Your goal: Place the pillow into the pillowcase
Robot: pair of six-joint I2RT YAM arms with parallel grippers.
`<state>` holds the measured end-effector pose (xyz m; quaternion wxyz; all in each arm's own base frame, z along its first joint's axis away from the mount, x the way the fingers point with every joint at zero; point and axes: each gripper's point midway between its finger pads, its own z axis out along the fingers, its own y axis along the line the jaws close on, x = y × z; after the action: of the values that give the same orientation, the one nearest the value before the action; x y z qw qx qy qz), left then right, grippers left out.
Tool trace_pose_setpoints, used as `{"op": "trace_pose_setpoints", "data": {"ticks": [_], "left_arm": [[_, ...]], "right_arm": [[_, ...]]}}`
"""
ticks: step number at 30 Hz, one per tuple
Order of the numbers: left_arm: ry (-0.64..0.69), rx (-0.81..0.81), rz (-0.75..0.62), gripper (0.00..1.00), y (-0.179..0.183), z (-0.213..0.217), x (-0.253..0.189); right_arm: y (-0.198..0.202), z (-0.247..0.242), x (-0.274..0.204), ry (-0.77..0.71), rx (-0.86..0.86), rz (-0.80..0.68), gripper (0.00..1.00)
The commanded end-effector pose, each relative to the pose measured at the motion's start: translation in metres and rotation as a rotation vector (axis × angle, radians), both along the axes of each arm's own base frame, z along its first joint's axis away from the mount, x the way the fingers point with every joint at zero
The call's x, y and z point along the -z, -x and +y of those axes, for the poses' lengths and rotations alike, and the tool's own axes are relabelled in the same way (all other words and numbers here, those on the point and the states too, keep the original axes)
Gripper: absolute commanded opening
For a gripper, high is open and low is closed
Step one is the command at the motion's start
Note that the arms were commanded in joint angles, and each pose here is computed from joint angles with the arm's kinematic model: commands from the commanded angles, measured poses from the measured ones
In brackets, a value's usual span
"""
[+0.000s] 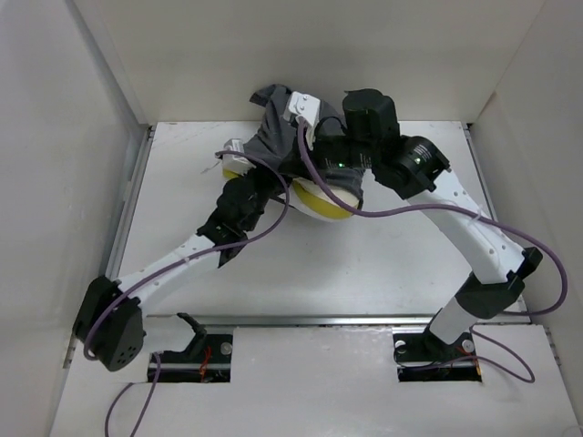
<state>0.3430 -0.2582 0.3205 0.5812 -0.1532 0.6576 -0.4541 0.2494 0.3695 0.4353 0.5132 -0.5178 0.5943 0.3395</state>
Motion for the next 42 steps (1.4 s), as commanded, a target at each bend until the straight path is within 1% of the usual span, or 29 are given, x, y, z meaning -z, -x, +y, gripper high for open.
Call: {"op": "trace_pose_setpoints", "data": {"ticks": [1,2,4,5,6,10,11,12,13,16,17,18,20,21,23,24,25,26,27,28,31,33,36,37,38,39,40,41,42], "left_arm": [[-0.039,-0.434,0.204,0.00,-0.051,0.059,0.085],[-0.013,-0.463,0.235,0.00,-0.056,0.059,0.087],[-0.050,-0.538,0.283,0.00,-0.063,0.067,0.105],[-0.078,-0.545,0.322,0.00,-0.068,0.063,0.124],[-0.068,-0.549,0.342,0.00,-0.072,0.059,0.125],[-0.066,-0.461,0.394,0.00,-0.080,0.034,0.136],[-0.065,-0.433,0.402,0.05,-0.078,0.029,0.136],[-0.067,-0.430,0.394,0.18,-0.076,0.031,0.130],[-0.084,-0.423,0.406,0.53,-0.070,0.030,0.134],[-0.062,-0.439,0.425,1.00,-0.055,0.043,0.137],[-0.059,-0.415,0.431,1.00,-0.051,0.041,0.137],[-0.067,-0.373,0.436,1.00,-0.046,0.036,0.138],[-0.136,-0.318,0.460,1.00,-0.028,0.036,0.142],[-0.154,-0.298,0.477,1.00,-0.018,0.035,0.146],[-0.173,-0.276,0.504,1.00,0.004,0.047,0.152],[-0.196,-0.265,0.531,1.00,0.016,0.053,0.160],[-0.193,-0.269,0.544,1.00,0.024,0.059,0.165],[-0.169,-0.265,0.521,1.00,0.034,0.067,0.154],[-0.201,-0.266,0.571,1.00,0.050,0.078,0.174],[-0.197,-0.271,0.587,1.00,0.059,0.084,0.178],[-0.172,-0.312,0.585,1.00,0.080,0.108,0.176],[-0.125,-0.346,0.530,1.00,0.079,0.119,0.159],[-0.128,-0.369,0.499,1.00,0.076,0.125,0.153],[-0.114,-0.392,0.493,1.00,0.066,0.127,0.143],[-0.121,-0.388,0.490,1.00,0.059,0.126,0.140],[-0.137,-0.353,0.497,1.00,0.053,0.120,0.138],[-0.208,-0.341,0.539,1.00,0.042,0.117,0.154],[-0.199,-0.339,0.515,1.00,0.023,0.116,0.136],[-0.222,-0.318,0.531,1.00,0.012,0.111,0.137]], "right_arm": [[0.091,0.003,-0.059,-0.145,-0.319,0.043,0.00],[0.095,-0.001,-0.064,-0.156,-0.317,0.049,0.00],[0.106,-0.007,-0.071,-0.171,-0.352,0.050,0.00],[0.111,-0.013,-0.075,-0.177,-0.352,0.043,0.00],[0.114,-0.016,-0.079,-0.184,-0.353,0.035,0.00],[0.100,-0.018,-0.082,-0.188,-0.265,0.024,0.00],[0.098,-0.019,-0.079,-0.178,-0.250,0.032,0.00],[0.093,-0.017,-0.072,-0.163,-0.226,0.042,0.00],[0.085,-0.015,-0.064,-0.149,-0.187,0.069,0.00],[0.054,-0.011,-0.044,-0.147,-0.029,0.088,0.00],[0.043,-0.010,-0.034,-0.131,0.024,0.090,0.00],[0.035,-0.010,-0.029,-0.124,0.060,0.087,0.04],[0.016,-0.007,-0.008,-0.092,0.152,0.119,0.15],[0.000,-0.011,0.000,-0.077,0.230,0.125,0.22],[-0.017,-0.012,0.026,-0.033,0.303,0.182,0.26],[-0.026,-0.017,0.038,-0.016,0.331,0.207,0.32],[-0.033,-0.017,0.051,0.003,0.350,0.235,0.40],[-0.039,-0.016,0.065,0.017,0.372,0.275,0.48],[-0.045,-0.017,0.069,0.020,0.389,0.291,0.55],[-0.056,-0.023,0.079,0.028,0.423,0.315,0.58],[-0.071,-0.033,0.094,0.052,0.478,0.341,0.60],[-0.080,-0.038,0.105,0.074,0.542,0.343,0.66],[-0.113,-0.058,0.116,0.123,0.705,0.316,0.72],[-0.124,-0.063,0.118,0.130,0.748,0.320,0.74],[-0.140,-0.071,0.102,0.107,0.810,0.289,0.74],[-0.147,-0.077,0.111,0.145,0.844,0.301,0.79],[-0.163,-0.074,0.133,0.191,0.869,0.320,0.79],[-0.173,-0.076,0.139,0.204,0.890,0.324,0.79],[-0.188,-0.085,0.132,0.193,0.929,0.315,0.79]]}}
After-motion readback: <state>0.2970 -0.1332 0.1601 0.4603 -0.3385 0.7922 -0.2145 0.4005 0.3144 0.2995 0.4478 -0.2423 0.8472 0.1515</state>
